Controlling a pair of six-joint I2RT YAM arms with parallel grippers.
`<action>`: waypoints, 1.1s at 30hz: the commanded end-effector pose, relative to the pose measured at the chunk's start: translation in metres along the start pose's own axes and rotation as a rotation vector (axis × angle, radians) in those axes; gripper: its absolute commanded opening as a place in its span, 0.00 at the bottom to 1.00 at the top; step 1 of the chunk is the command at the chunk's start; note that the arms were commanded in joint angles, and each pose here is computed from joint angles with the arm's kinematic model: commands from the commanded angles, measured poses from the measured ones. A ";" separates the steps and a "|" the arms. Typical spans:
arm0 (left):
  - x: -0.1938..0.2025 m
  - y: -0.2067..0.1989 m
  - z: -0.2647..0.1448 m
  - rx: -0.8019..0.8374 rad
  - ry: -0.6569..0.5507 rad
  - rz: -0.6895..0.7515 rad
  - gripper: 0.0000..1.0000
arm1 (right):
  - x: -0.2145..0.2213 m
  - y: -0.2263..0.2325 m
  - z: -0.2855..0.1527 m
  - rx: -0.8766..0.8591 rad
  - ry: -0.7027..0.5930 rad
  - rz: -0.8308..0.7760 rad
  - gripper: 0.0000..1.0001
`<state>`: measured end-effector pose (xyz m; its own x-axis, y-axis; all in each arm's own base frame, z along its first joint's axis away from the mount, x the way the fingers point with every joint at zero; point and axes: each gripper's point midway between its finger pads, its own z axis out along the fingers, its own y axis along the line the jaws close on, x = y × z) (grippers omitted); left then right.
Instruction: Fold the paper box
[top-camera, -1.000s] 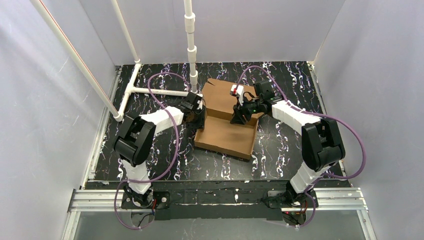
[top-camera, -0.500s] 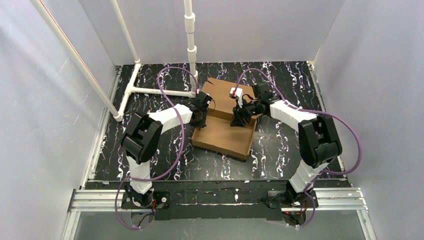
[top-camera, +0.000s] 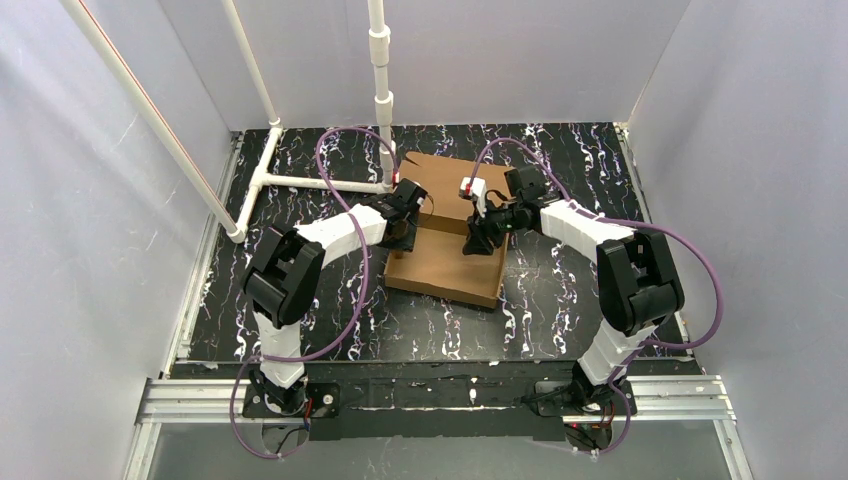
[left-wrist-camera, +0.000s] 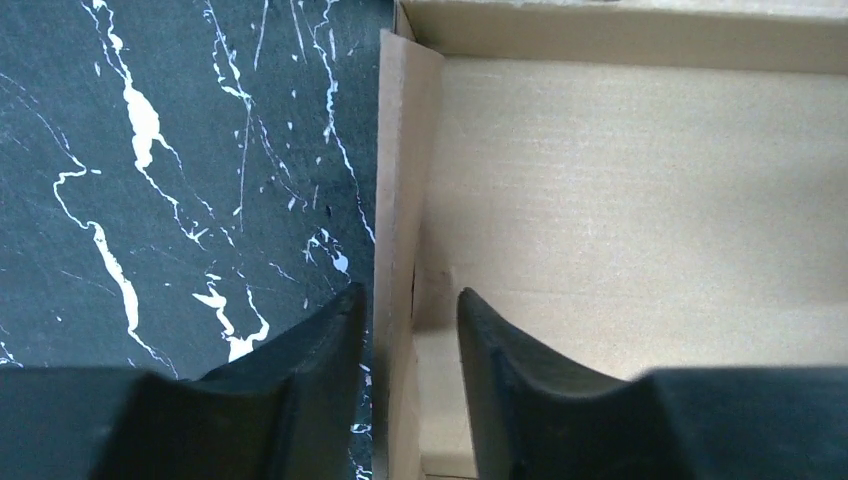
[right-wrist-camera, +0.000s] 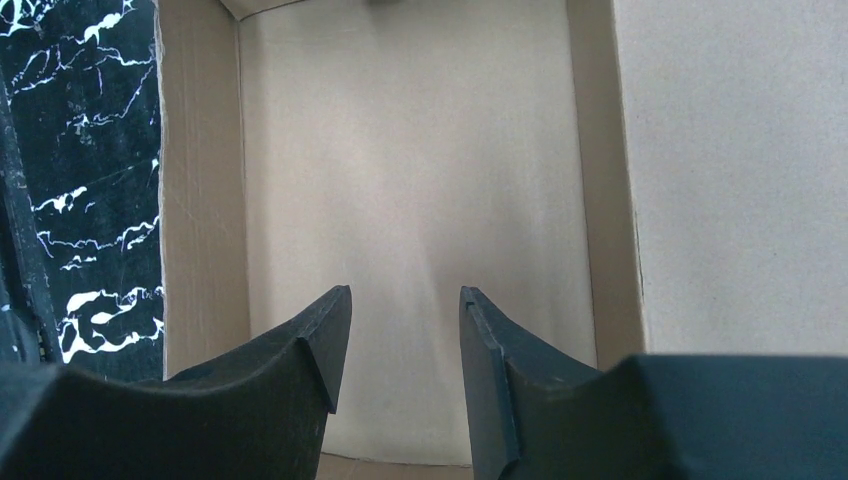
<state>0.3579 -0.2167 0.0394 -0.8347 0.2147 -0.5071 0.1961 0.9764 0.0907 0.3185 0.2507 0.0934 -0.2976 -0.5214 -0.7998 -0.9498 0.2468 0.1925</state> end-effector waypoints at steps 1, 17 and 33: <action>-0.012 0.003 -0.020 -0.006 -0.038 -0.034 0.42 | -0.022 -0.001 -0.016 0.011 -0.036 -0.063 0.53; -0.011 0.003 -0.100 0.577 -0.192 -0.352 0.91 | -0.046 -0.015 -0.101 0.106 -0.252 -0.033 0.73; 0.029 0.017 -0.091 0.621 -0.173 -0.453 0.76 | -0.002 -0.105 -0.173 0.455 -0.501 0.496 0.81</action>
<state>0.2935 -0.1906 0.0929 -0.8365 -0.2499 -0.4877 0.1185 0.7865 -0.6061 0.3799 0.1064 0.1710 -0.4464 -0.0511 -0.8934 -0.7126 0.6242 0.3203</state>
